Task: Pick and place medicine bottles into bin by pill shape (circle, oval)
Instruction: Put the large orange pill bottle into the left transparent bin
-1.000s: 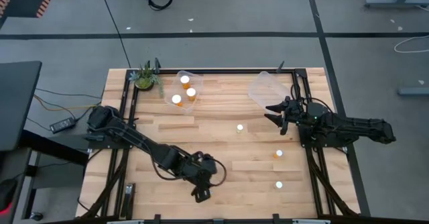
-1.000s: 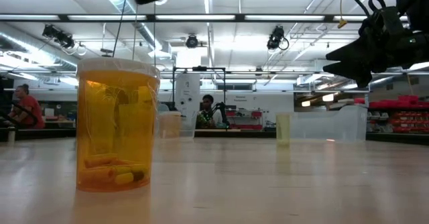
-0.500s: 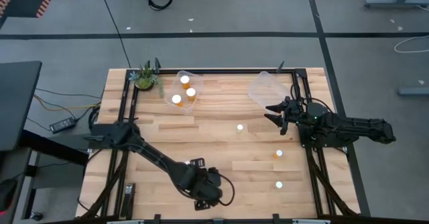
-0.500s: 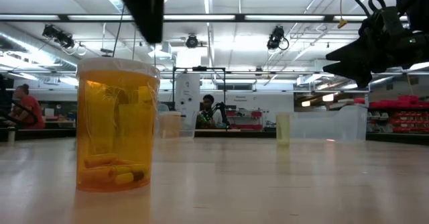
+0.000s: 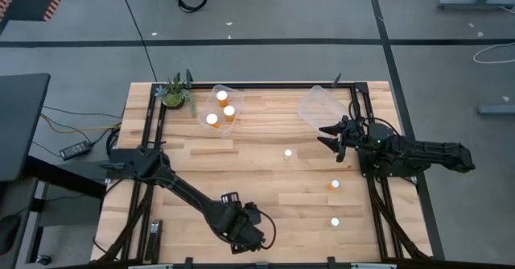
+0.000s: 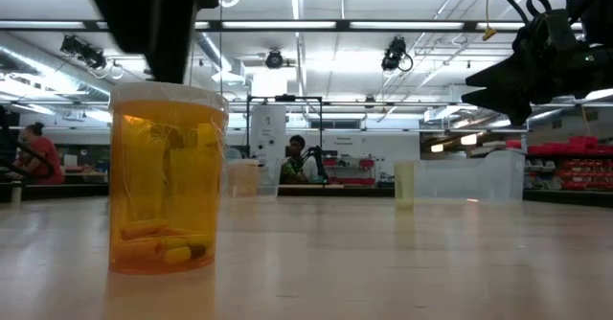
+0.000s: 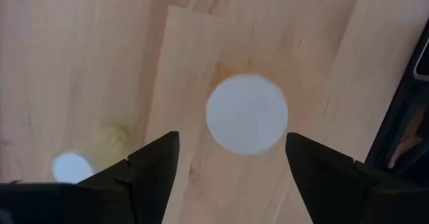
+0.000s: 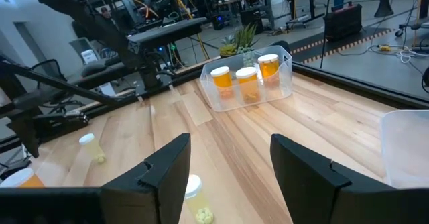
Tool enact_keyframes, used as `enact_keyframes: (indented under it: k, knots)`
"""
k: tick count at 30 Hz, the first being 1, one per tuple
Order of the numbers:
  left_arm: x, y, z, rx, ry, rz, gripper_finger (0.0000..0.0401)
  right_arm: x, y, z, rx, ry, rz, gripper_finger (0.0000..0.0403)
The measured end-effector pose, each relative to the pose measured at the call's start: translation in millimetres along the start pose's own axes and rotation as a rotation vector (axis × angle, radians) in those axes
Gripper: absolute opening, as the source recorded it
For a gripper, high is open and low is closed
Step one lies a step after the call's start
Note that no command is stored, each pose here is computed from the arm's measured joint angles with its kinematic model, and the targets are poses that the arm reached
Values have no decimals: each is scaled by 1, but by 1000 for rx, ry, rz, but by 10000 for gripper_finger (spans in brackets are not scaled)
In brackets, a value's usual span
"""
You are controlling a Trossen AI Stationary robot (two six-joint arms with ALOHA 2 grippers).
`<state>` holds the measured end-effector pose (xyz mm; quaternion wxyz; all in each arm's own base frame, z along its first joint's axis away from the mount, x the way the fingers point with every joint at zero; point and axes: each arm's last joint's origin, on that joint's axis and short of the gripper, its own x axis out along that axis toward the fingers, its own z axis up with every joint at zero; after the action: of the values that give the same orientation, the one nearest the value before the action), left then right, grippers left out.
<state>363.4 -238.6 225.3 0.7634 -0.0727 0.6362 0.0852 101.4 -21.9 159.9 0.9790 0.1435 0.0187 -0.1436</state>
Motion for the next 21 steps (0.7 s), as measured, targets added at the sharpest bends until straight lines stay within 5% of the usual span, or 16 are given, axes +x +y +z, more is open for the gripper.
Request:
enact_keyframes:
  k: [21]
  knots:
    - [18, -8, 1, 11, 26, -15, 284, 0, 0, 0, 0, -1, 0, 214]
